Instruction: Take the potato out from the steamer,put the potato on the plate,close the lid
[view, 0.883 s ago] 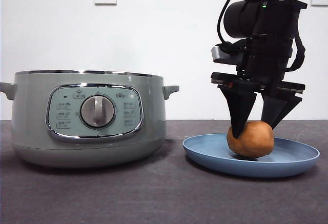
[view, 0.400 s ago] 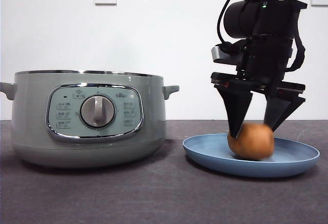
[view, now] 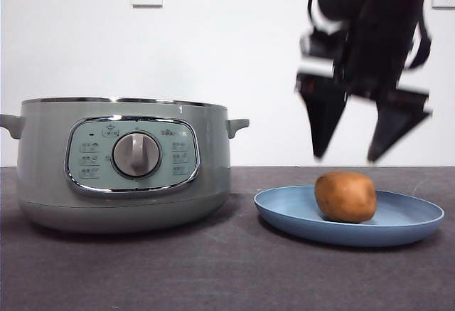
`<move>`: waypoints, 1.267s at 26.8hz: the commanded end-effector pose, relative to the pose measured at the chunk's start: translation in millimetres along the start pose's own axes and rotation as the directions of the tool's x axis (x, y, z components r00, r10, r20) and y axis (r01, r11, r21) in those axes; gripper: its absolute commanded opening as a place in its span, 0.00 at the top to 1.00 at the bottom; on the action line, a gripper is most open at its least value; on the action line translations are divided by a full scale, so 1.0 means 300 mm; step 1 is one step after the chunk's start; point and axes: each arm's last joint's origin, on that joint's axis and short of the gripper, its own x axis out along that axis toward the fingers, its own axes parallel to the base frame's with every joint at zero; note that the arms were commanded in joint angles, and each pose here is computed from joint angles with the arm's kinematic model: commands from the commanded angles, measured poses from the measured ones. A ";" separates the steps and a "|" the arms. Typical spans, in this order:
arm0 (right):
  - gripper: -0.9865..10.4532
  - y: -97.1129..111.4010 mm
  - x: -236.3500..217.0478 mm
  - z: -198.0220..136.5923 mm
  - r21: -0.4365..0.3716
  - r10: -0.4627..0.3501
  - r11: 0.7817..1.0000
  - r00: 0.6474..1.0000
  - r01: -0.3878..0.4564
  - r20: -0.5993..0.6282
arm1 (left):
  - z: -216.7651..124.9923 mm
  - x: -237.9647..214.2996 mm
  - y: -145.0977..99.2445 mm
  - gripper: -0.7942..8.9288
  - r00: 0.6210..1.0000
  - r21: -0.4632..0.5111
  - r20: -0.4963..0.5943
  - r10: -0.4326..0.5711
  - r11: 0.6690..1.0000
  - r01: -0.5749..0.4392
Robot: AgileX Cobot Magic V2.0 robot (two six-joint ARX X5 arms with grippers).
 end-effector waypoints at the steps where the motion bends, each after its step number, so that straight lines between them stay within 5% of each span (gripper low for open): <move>1: 0.55 0.006 -0.091 -0.010 0.002 0.004 1.000 0.997 -0.004 0.081 | -0.016 -0.012 -0.008 0.93 0.998 0.040 -0.026 -0.049 0.998 0.050; 10: 0.55 0.017 -0.406 -0.093 0.005 0.008 1.000 0.928 -0.010 0.372 | -0.054 0.156 -0.013 0.93 0.986 0.034 -0.075 -0.148 0.988 0.151; 18: 0.56 0.022 -0.545 -0.168 0.021 0.014 0.999 0.869 -0.027 0.495 | -0.154 0.361 -0.025 0.93 0.963 0.009 -0.135 -0.233 0.972 0.236; 34: 0.56 0.022 -0.567 -0.189 0.041 0.011 0.998 0.865 -0.037 0.502 | -0.453 0.604 -0.062 0.93 0.931 -0.052 -0.285 -0.228 0.974 0.222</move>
